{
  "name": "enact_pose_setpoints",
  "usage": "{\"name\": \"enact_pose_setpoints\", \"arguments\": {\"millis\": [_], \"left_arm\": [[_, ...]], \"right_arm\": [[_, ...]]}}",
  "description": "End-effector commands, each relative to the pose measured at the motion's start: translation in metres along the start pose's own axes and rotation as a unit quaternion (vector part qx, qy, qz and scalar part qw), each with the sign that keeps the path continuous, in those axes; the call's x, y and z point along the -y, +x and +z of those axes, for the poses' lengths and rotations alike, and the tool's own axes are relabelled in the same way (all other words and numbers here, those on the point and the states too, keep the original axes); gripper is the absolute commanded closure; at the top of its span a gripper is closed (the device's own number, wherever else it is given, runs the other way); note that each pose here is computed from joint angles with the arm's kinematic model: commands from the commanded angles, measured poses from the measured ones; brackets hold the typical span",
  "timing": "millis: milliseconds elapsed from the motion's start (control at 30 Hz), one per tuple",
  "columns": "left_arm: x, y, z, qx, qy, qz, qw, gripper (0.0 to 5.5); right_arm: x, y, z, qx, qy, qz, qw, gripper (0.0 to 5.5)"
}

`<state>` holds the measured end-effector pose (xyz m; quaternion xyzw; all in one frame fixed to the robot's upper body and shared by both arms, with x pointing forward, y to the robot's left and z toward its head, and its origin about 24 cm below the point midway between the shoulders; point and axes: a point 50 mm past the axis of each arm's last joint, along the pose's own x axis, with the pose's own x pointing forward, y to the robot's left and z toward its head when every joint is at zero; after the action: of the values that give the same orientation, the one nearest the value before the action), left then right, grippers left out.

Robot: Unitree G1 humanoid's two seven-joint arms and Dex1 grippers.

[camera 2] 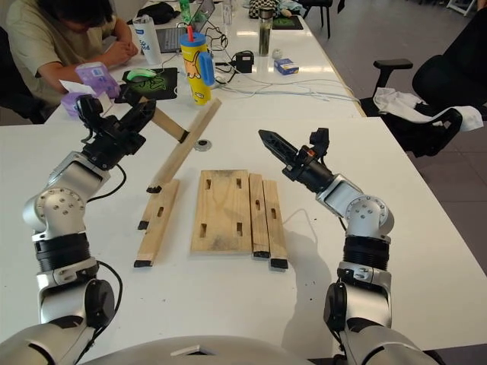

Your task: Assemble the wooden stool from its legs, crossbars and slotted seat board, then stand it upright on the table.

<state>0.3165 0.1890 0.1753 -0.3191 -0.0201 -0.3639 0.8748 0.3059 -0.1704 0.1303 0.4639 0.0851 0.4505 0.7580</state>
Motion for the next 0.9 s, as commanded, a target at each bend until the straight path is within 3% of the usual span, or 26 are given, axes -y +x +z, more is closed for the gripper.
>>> {"name": "enact_pose_setpoints", "arguments": {"millis": [33,500,900], "left_arm": [[0.009,0.007,-0.006,-0.030,-0.051,-0.059,0.996,5.11],[0.035,0.006,-0.024,-0.071,-0.156,-0.136,0.976,5.11],[0.035,0.005,-0.022,-0.062,-0.180,-0.133,0.973,5.11]], "right_arm": [[-0.005,0.002,-0.010,-0.031,0.039,0.024,0.998,0.84],[-0.017,0.007,-0.021,-0.042,0.059,0.066,0.995,0.84],[-0.028,0.000,-0.019,-0.039,0.052,0.113,0.991,2.57]]}}
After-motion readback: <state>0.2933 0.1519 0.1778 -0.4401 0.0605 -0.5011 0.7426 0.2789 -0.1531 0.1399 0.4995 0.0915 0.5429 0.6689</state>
